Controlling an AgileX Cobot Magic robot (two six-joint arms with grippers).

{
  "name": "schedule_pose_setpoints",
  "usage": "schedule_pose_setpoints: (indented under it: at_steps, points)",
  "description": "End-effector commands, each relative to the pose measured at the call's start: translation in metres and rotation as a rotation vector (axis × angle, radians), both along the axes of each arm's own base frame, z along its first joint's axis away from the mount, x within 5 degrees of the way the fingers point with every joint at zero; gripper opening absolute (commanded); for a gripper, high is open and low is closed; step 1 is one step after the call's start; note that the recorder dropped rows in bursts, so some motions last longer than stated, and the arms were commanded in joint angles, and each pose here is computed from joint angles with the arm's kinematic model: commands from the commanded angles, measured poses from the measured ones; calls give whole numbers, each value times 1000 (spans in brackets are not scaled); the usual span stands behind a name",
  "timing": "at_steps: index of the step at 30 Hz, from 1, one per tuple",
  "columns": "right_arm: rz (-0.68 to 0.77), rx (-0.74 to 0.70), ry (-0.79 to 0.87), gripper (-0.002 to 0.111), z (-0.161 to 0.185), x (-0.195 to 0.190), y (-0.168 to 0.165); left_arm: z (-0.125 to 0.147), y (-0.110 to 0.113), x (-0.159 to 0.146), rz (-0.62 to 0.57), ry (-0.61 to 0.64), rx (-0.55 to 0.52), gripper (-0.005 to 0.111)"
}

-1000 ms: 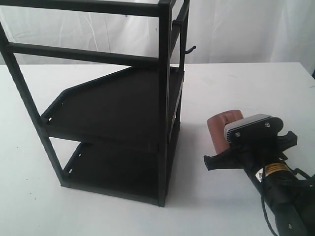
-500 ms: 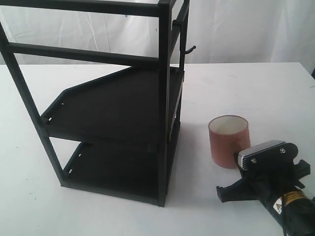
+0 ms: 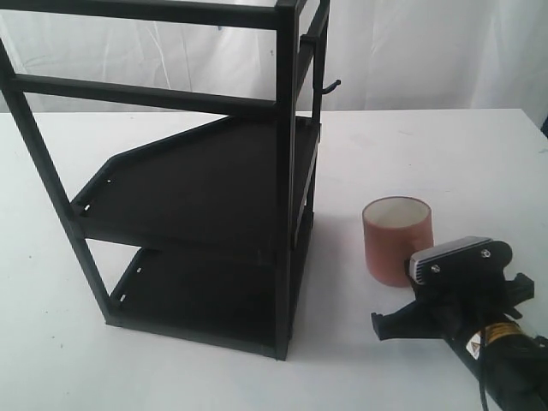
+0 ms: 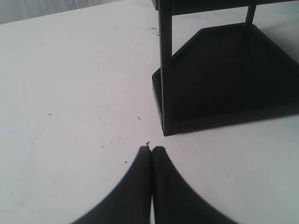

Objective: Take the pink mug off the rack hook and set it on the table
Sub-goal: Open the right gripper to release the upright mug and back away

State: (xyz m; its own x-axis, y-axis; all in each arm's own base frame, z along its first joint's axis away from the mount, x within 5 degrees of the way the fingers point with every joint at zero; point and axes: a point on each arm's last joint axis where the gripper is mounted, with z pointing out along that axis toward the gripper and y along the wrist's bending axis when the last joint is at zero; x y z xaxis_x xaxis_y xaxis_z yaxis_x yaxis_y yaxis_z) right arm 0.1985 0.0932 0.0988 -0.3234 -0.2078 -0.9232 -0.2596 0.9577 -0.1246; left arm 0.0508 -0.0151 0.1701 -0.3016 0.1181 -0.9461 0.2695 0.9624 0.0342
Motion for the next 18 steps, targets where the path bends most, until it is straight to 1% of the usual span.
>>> schedule_pose_setpoints:
  at_steps: [1,4,10,16,18]
  points:
    - [8,-54,88,0,-8,9,5,-1,0,0,-7,4,-5,0]
    - [-13,-50,111,0,-11,15,7,-1,0,0,-7,4,-5,0]
    - [-53,-76,215,0,-24,28,2,-1,-1,0,-11,4,-5,0]
    - [-73,-82,229,0,-27,29,-1,-1,-1,-1,-17,4,-5,0]
    - [-72,-87,232,2,-29,28,-1,-1,-1,-1,-17,4,-5,0]
